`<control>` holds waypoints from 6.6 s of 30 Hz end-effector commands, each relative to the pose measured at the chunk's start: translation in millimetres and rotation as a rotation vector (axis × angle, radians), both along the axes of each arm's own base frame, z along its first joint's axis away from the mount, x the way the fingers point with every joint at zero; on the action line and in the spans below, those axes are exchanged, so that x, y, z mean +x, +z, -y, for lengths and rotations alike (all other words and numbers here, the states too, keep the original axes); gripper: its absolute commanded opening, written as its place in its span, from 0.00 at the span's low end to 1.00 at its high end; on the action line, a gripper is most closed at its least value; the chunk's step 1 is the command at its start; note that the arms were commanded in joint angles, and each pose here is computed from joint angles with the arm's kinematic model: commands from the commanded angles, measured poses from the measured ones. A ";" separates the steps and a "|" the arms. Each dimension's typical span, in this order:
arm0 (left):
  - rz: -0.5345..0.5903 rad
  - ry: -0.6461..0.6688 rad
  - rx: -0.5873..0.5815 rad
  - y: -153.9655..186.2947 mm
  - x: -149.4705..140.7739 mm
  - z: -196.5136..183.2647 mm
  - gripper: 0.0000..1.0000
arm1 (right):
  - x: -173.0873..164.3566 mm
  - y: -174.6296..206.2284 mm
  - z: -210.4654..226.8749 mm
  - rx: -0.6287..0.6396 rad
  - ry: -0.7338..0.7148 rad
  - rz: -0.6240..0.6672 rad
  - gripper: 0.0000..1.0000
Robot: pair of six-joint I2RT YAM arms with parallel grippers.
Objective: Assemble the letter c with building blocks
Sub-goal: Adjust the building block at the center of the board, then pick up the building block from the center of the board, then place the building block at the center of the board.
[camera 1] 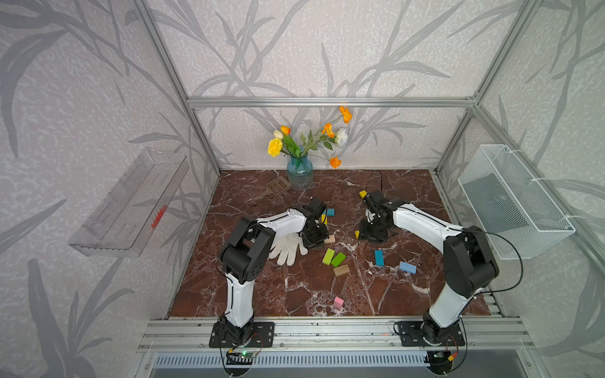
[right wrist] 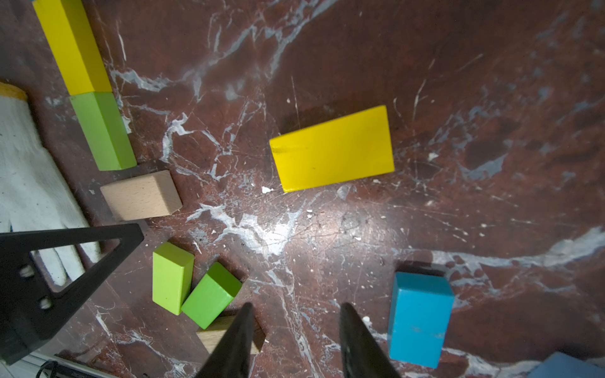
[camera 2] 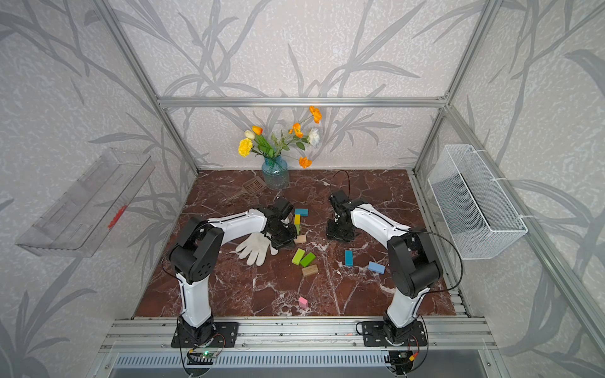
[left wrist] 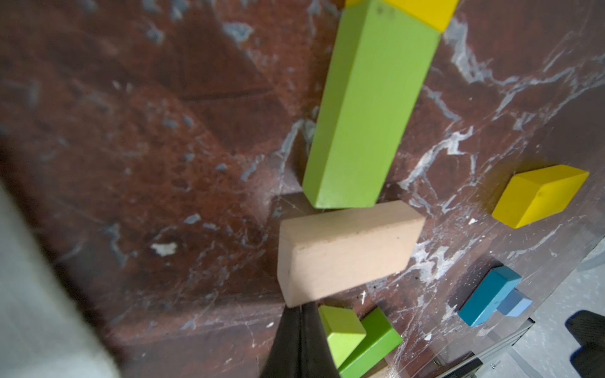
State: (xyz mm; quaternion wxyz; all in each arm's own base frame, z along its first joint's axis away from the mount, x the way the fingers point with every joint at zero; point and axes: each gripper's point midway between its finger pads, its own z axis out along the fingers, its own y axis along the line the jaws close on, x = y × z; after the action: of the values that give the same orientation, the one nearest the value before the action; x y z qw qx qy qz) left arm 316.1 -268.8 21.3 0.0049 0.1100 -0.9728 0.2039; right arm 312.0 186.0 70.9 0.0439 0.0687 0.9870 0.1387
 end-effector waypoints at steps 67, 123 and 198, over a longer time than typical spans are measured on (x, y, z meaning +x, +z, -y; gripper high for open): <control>0.151 -0.071 -0.029 76.0 -35.6 -65.1 0.46 | 53.7 -35.6 4.7 -0.332 0.286 -0.057 0.80; 0.178 -0.091 -0.097 73.5 -19.0 -65.6 0.45 | 129.4 -20.1 -56.5 -0.164 0.075 0.009 0.55; 0.127 -0.081 -0.102 58.2 -15.9 -64.9 0.42 | 159.3 -19.3 -12.1 -0.035 -0.040 0.048 0.22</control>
State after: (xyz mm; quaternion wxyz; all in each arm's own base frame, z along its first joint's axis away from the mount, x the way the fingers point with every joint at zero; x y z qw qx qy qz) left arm 298.1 -204.6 82.0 -0.0431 0.0598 -0.9624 0.2614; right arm 462.8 196.2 51.3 0.0676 0.0876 0.9879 0.1083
